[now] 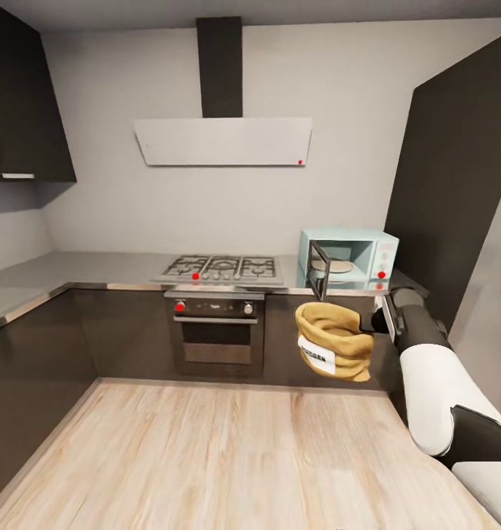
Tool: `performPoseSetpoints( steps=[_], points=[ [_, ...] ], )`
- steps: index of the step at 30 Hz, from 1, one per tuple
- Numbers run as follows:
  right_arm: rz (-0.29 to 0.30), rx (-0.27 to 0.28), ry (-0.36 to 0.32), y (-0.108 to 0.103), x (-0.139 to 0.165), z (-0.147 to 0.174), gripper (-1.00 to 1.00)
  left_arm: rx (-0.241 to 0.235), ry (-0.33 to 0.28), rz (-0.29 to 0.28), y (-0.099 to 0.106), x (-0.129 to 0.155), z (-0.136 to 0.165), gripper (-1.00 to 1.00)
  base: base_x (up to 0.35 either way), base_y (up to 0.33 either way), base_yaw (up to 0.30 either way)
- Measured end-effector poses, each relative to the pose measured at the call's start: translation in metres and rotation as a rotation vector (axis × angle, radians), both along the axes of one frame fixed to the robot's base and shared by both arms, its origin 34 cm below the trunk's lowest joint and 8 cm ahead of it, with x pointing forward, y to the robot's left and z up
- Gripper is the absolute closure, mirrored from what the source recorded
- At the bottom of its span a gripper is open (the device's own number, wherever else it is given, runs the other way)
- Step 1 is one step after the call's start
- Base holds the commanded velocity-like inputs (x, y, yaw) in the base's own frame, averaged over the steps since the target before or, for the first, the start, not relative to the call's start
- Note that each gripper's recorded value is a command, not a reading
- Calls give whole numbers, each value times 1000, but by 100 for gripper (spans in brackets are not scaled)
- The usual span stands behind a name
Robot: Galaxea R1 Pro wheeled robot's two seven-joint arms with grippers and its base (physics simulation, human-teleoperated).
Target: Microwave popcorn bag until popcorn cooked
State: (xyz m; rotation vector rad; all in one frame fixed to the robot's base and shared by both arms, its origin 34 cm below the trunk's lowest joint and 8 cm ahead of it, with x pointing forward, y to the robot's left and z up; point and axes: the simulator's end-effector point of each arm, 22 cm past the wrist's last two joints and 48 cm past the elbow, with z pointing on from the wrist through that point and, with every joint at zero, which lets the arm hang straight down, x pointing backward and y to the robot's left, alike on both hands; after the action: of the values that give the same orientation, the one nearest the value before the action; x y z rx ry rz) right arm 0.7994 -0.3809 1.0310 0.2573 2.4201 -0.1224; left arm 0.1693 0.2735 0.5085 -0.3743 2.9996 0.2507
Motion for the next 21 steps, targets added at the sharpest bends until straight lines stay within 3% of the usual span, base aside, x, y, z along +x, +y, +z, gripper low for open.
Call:
performPoseSetpoints(
  steps=[21],
  points=[
    [1,2,-18,1,-2,11,100,-1,-16,-3,-1,6,1,-100,0,0,-260]
  ],
)
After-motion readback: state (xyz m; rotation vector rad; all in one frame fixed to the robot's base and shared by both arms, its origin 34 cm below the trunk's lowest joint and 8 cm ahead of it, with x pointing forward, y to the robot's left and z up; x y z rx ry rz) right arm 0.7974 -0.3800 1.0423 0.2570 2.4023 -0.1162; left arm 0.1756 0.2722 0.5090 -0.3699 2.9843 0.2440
